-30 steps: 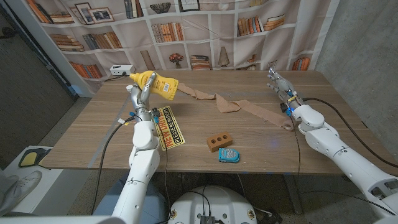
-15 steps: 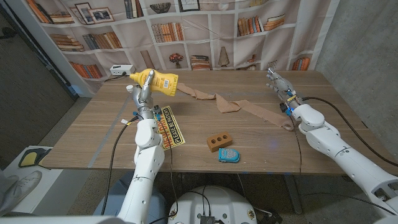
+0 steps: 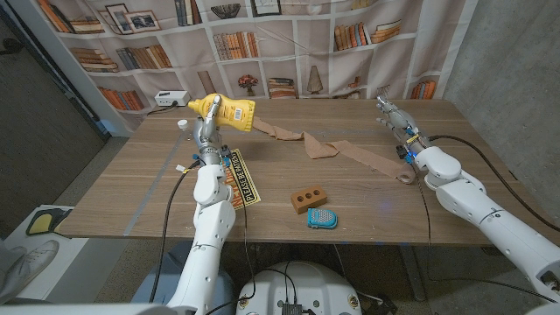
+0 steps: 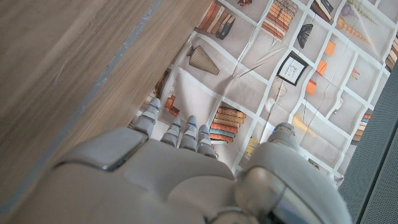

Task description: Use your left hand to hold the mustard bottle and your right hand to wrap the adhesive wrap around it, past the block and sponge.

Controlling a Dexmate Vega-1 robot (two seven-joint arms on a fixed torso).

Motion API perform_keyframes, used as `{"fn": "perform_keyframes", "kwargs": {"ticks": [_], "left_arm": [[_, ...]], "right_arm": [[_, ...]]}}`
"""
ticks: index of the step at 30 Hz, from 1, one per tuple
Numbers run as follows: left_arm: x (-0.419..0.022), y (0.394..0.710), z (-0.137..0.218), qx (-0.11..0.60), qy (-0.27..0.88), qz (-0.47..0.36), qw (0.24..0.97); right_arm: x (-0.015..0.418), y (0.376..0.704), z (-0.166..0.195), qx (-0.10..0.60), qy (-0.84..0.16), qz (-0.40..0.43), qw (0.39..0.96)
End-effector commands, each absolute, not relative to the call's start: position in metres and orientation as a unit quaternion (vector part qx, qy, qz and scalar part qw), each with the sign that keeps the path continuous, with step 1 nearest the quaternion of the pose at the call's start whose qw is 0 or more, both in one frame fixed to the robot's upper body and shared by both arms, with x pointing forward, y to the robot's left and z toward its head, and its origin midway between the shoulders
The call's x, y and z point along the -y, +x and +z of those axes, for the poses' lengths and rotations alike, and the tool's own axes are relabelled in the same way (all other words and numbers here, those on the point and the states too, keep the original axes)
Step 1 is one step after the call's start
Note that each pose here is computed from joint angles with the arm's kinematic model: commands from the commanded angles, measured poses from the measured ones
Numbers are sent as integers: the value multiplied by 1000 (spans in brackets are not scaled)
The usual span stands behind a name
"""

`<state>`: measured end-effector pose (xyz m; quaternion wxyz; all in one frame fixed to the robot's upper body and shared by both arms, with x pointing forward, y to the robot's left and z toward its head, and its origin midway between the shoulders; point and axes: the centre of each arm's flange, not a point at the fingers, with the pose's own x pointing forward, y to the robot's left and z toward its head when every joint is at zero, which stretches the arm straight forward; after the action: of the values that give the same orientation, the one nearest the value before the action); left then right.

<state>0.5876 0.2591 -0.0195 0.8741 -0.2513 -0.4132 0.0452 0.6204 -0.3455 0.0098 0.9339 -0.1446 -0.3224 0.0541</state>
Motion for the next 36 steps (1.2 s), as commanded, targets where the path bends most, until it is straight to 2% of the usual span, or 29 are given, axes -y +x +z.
{"fn": "perform_keyframes", "kwargs": {"ticks": [1,17,36], "left_arm": [[-257,589,-15,416,-255,39,872],[-256,589,-20,413,-259,52,872],[-249,596,-21,407,-275,51,870]], "right_arm": [[354,605,14,326,-180,41,927],[366,599,16,324,-204,21,924],[371,587,18,283,-307,33,908]]}}
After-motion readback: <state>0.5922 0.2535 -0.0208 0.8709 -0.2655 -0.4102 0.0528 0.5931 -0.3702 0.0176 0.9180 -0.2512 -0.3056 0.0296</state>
